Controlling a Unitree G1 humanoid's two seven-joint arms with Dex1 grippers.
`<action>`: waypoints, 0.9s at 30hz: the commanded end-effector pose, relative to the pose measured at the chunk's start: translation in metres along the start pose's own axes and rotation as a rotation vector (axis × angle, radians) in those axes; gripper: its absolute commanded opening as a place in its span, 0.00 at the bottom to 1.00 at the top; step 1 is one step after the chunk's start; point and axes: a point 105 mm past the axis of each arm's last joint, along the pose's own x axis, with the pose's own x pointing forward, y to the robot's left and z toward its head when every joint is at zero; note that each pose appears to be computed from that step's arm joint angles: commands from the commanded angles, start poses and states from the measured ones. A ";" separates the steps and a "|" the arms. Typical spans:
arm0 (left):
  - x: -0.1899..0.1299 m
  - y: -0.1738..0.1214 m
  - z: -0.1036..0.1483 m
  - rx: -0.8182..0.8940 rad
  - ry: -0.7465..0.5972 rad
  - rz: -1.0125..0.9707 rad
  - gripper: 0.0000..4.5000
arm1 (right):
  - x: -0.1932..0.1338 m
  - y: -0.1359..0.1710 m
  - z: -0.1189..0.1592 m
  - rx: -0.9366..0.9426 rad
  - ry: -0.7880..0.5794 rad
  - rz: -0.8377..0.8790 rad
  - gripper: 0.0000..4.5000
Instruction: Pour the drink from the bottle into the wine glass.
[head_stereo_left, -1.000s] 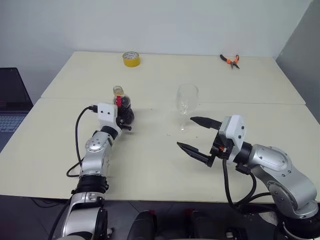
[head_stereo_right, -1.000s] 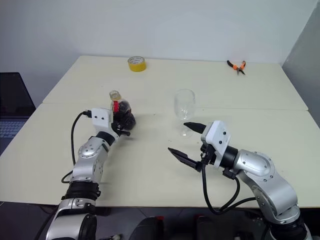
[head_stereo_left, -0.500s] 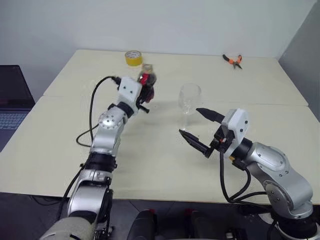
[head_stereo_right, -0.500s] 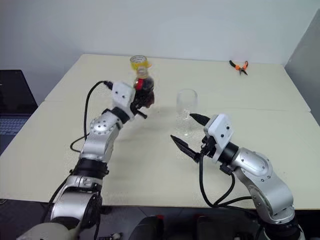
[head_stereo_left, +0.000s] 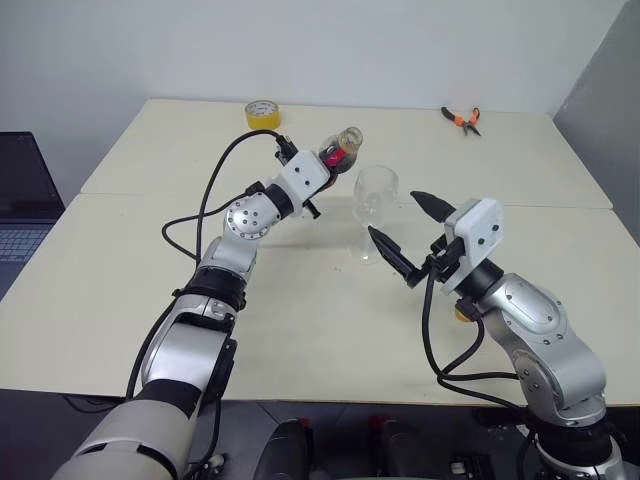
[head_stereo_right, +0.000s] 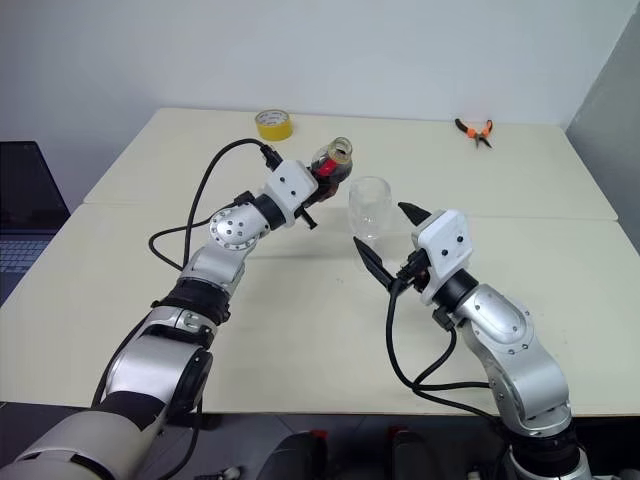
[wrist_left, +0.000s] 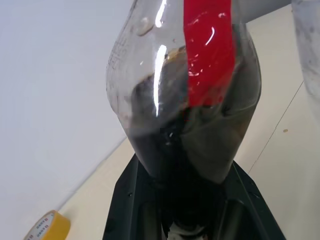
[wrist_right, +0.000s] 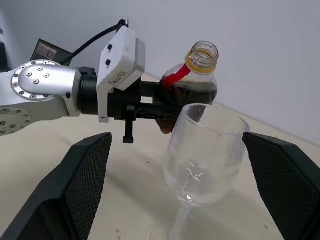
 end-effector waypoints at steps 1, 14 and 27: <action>0.007 0.024 0.034 0.181 -0.109 0.037 0.14 | 0.002 0.000 0.008 -0.022 -0.041 -0.017 1.00; 0.008 0.035 0.034 0.298 -0.102 0.042 0.14 | 0.007 -0.008 0.004 -0.022 -0.025 -0.062 1.00; 0.010 0.038 0.040 0.476 -0.109 0.035 0.14 | 0.011 -0.005 0.005 -0.015 -0.038 -0.053 1.00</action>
